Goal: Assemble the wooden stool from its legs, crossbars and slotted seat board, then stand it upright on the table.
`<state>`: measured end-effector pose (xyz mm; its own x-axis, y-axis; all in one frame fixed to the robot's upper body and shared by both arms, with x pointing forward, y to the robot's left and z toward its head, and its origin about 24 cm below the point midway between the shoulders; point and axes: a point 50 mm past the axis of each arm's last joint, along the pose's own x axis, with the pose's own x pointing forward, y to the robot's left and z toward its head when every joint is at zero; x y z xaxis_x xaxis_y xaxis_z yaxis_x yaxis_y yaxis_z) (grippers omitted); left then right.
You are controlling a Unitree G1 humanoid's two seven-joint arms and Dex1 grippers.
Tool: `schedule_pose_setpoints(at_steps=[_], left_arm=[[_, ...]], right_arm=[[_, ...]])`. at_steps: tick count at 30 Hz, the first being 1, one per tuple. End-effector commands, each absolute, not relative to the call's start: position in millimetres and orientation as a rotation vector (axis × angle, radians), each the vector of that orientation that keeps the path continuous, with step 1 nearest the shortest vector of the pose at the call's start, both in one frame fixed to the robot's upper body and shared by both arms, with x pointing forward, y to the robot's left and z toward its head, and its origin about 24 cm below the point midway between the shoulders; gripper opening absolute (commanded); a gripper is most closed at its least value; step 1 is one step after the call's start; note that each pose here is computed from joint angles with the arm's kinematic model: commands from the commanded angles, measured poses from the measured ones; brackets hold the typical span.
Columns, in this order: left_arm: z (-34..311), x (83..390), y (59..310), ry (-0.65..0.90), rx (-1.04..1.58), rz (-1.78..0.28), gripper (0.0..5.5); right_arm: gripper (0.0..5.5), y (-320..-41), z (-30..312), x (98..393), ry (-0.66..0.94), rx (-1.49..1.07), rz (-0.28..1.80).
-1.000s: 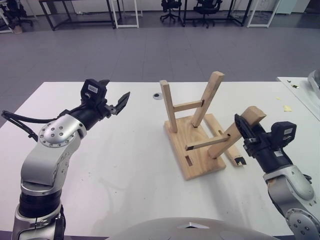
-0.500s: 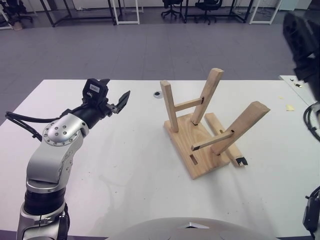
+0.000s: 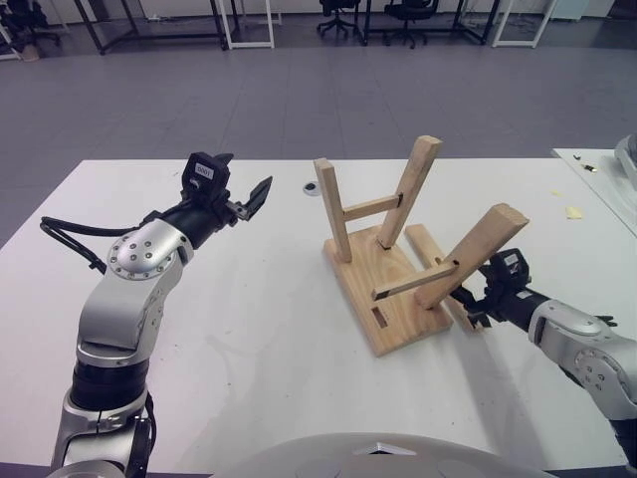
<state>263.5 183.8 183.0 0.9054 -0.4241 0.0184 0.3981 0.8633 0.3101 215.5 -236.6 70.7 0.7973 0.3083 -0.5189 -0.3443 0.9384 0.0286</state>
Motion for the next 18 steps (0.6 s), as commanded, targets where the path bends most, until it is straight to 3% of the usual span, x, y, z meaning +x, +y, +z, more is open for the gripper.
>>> schedule_pose_setpoints(at_steps=[1,7,13,18], left_arm=[[183,265,180,-0.093,0.316,-0.446,3.77],[182,265,176,-0.087,0.311,-0.455,3.77],[179,263,177,-0.078,0.308,-0.448,3.77],[178,264,174,-0.081,0.3,-0.451,3.77]], right_arm=[[4.65,-219,59,211,0.611,-0.121,0.452],[4.65,-195,48,217,0.609,-0.166,0.462],[4.65,-211,61,222,0.554,-0.22,0.282],[4.47,-212,38,216,0.665,-0.07,0.286]])
